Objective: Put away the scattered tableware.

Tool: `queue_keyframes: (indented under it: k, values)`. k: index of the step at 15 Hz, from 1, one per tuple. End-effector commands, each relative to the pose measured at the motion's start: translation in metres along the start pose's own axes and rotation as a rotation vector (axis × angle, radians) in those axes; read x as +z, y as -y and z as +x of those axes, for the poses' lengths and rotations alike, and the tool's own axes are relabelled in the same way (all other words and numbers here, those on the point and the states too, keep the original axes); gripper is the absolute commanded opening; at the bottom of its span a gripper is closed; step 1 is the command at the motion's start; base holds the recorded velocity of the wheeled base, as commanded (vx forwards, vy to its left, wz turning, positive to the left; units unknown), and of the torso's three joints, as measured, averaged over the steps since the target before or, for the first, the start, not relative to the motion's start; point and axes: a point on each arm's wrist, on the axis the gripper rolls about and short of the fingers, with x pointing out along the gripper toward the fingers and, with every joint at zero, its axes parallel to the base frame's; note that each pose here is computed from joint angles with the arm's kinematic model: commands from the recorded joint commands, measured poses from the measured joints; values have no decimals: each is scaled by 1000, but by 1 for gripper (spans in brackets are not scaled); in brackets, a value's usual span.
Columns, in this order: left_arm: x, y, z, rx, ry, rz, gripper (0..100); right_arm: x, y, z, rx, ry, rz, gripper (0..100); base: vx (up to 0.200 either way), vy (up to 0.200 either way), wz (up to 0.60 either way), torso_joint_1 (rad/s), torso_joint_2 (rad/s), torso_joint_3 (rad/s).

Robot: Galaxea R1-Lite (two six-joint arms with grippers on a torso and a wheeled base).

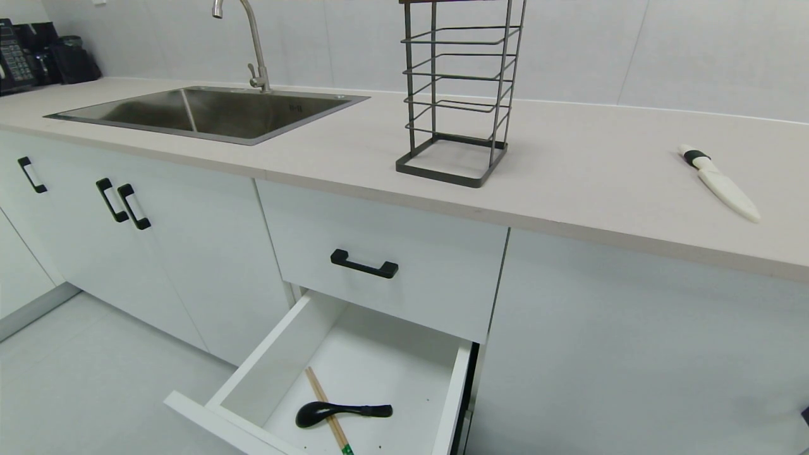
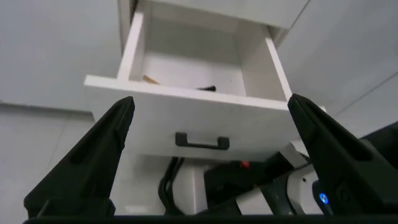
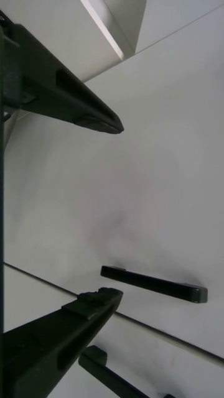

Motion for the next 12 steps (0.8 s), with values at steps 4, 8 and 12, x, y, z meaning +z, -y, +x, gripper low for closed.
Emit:
queue_keyframes:
  k: [4,8,12]
  values:
    - [3,-6,22,-27,-206,-11,100,0,0,0,5,-4,1,100,0,0,0,0,0,0]
    - [9,-10,41,-7,-355,-55,100,0,0,0,8,-6,1,100,0,0,0,0,0,0]
    - [6,-16,62,-6,-536,-23,100,0,0,0,8,-4,1,100,0,0,0,0,0,0]
